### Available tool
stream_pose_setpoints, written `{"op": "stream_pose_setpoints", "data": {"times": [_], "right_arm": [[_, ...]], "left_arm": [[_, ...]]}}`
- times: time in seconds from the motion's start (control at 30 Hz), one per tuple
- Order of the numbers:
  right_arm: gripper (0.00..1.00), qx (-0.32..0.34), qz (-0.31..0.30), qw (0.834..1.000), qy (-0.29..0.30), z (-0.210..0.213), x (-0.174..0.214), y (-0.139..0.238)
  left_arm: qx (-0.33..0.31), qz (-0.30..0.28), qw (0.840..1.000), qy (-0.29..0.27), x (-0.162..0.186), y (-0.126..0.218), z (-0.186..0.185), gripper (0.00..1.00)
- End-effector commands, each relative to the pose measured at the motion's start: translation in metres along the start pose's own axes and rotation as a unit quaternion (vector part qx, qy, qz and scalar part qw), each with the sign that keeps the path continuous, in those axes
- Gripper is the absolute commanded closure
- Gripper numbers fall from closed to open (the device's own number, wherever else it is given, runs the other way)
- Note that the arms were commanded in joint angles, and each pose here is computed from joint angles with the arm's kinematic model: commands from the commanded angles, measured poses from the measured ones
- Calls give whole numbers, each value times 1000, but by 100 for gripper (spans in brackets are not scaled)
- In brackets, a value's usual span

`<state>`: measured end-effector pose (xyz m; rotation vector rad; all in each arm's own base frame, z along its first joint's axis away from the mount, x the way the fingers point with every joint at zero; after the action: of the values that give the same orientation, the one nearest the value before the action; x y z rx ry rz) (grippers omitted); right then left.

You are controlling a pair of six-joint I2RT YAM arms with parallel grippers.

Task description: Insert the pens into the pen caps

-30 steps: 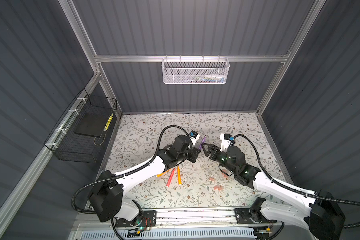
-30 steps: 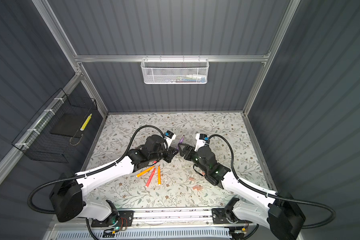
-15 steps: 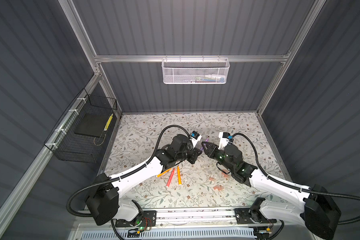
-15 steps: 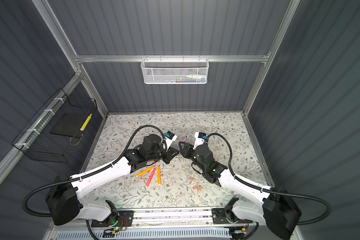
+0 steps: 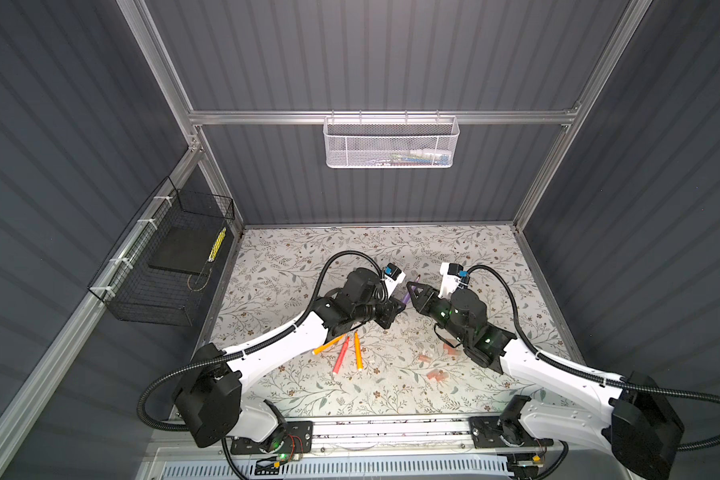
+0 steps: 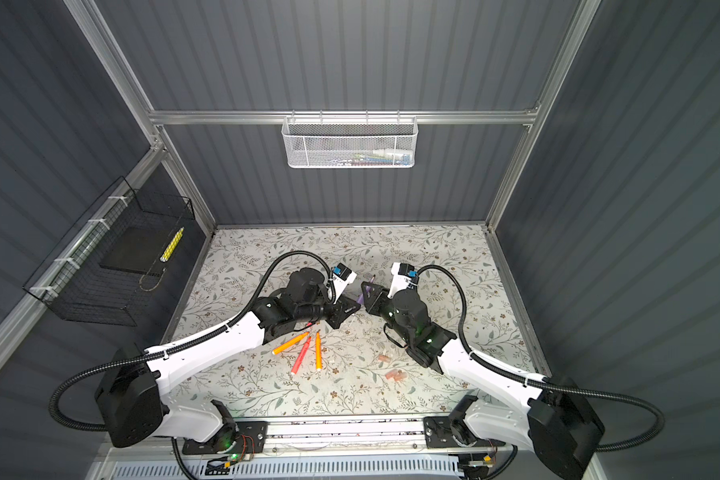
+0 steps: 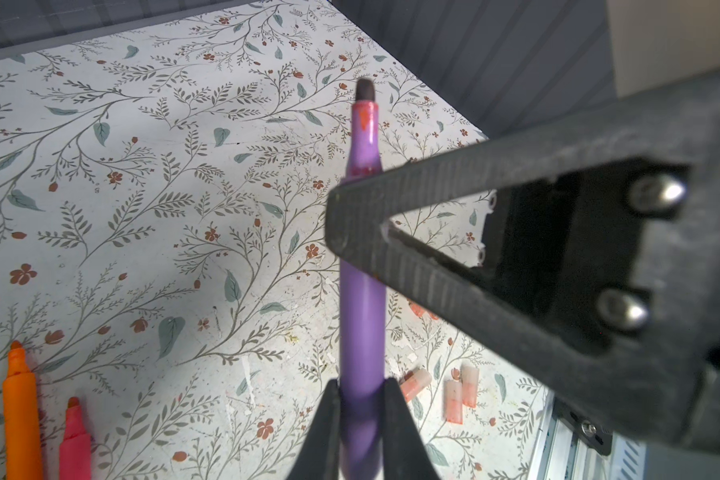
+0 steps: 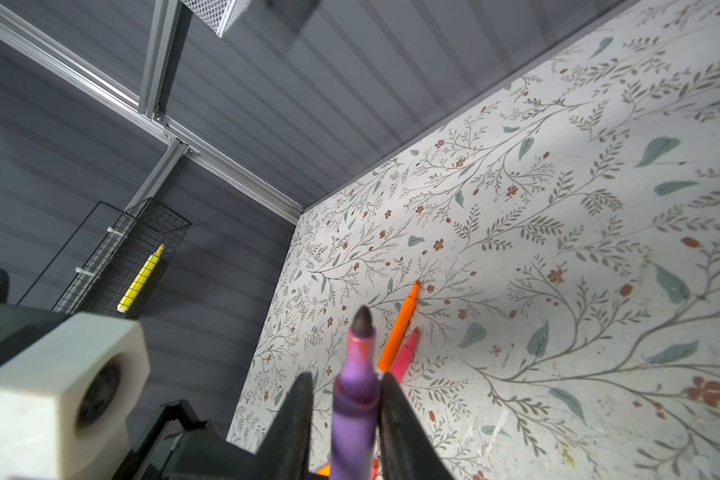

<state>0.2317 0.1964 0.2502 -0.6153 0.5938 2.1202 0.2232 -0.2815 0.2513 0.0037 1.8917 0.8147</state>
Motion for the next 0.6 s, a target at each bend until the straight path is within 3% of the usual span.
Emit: {"op": "stream_pose_setpoints", "data": {"times": [0.0,0.07,0.23,0.37,0.57], "right_arm": [[79,-10,-16,1000,4,7,-6,-2],[86,-12,-12,1000,5,8,-6,-3],[95,-16,-6,1000,4,10,-5,-1],[97,-30,-4,999,-9,12,-3,3],[99,-52,2,998,-21,22,6,5]], "left_arm": [[16,-3,1000,-14,-7,1,-2,100],[19,-4,1000,-15,-7,1,-3,95],[10,-14,1000,-12,-6,5,-2,67],[1,-22,1000,-11,-6,9,-2,57],[-2,-23,1000,-10,-5,8,-1,55]]}}
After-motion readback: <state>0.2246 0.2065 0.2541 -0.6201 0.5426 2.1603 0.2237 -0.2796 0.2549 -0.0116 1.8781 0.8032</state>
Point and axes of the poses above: each gripper's point midway between its finger pads, its own y axis back along the fingers, its own z axis along the line the jaws close on, x = y × z, the point moved 9 cm from there along y, back along the fingers, and after that the axes turned 3 degrees about -y, right-handed, at the moved point
